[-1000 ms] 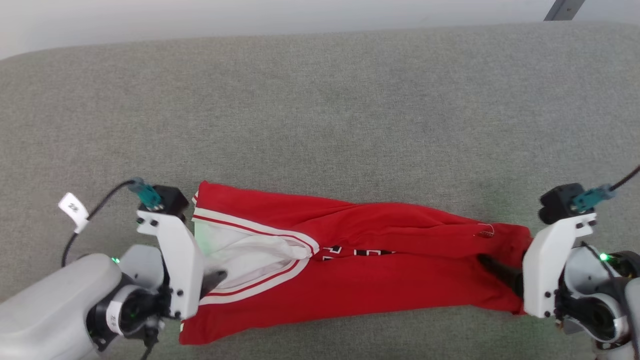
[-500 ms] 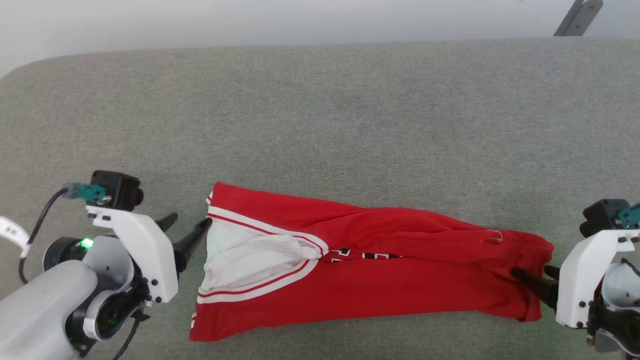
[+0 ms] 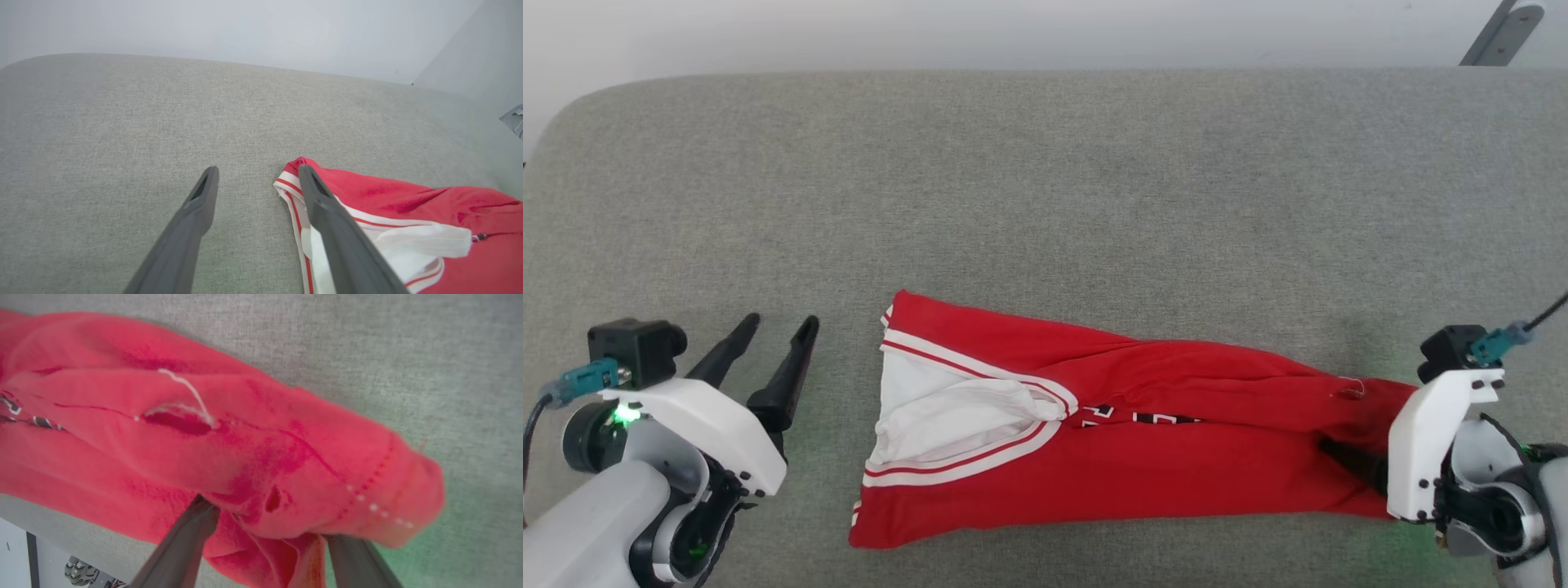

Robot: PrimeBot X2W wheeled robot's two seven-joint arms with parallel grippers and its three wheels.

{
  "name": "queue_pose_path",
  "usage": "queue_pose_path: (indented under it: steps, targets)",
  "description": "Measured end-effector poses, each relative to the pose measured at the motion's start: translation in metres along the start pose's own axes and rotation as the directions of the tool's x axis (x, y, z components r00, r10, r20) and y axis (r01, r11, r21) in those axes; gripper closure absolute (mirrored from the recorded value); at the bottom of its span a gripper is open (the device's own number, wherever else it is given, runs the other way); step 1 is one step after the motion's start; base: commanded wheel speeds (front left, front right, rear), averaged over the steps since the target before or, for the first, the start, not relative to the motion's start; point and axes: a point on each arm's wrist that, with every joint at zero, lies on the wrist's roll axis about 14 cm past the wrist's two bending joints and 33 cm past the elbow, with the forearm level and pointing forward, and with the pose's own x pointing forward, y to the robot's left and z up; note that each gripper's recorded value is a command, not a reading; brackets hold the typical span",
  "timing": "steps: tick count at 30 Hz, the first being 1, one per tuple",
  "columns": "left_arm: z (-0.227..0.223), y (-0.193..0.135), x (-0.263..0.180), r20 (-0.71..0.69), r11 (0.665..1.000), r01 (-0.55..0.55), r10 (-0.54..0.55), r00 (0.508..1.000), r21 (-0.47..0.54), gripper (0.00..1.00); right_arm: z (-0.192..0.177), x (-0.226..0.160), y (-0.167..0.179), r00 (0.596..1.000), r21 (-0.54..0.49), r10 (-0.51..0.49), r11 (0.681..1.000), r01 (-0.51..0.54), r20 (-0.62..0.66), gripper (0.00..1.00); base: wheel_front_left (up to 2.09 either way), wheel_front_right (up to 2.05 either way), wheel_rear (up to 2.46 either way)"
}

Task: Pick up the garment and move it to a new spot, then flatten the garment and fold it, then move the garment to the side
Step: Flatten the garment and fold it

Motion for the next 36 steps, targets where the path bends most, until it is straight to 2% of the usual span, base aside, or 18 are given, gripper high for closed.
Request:
queue_pose_path:
  steps: [1,2,3,4,5,10,17,28,33,36]
  targets:
    - [-0.001,0.003,-0.001,0.009,1.000,-0.009,0.009,1.000,-0.002,0.00,0.001,0.003,0.002,1.000,-0.013,0.004,1.000,-0.004,-0.008,0.15,0.00,0.00,0.00]
    - [-0.001,0.003,-0.001,0.009,1.000,-0.009,0.009,1.000,-0.002,0.00,0.001,0.003,0.002,1.000,-0.013,0.004,1.000,-0.004,-0.008,0.55,0.00,0.00,0.00]
    - [-0.002,0.004,-0.002,0.017,1.000,-0.016,0.016,1.000,-0.013,0.00,0.000,0.005,0.004,1.000,-0.026,0.008,1.000,-0.009,-0.018,0.83,0.00,0.00,0.00]
    - [-0.003,0.006,-0.003,0.021,1.000,-0.023,0.023,1.000,-0.019,0.00,0.002,0.006,0.006,1.000,-0.033,0.018,0.999,-0.018,-0.018,0.83,0.00,0.00,0.00]
    - [-0.004,0.008,-0.003,0.030,0.999,-0.032,0.033,0.999,-0.027,0.00,0.004,0.008,0.010,0.999,-0.034,0.030,0.999,-0.030,-0.016,1.00,0.00,0.00,0.00]
    - [0.010,0.014,-0.006,0.130,0.998,-0.059,0.064,0.990,-0.038,0.00,0.008,0.011,0.015,0.998,-0.035,0.061,0.997,-0.062,-0.014,1.00,0.00,0.00,0.00]
    - [-0.002,0.019,-0.022,0.195,0.992,-0.099,0.112,0.974,-0.075,0.00,0.024,-0.001,0.000,0.998,-0.010,0.046,0.999,-0.045,0.041,1.00,0.00,0.00,0.00]
    - [-0.024,0.024,-0.043,0.235,0.980,-0.146,0.174,0.956,-0.132,0.00,0.049,-0.041,-0.067,0.985,0.056,-0.109,0.993,0.103,0.136,1.00,0.00,0.00,0.00]
    - [-0.028,0.021,-0.044,0.253,0.977,-0.151,0.185,0.950,-0.148,0.00,0.063,-0.072,-0.117,0.954,0.122,-0.245,0.966,0.226,0.173,1.00,0.00,0.00,0.00]
    - [-0.027,0.020,-0.043,0.262,0.974,-0.157,0.196,0.945,-0.162,0.00,0.065,-0.082,-0.134,0.939,0.146,-0.295,0.951,0.271,0.179,1.00,0.00,0.00,0.00]
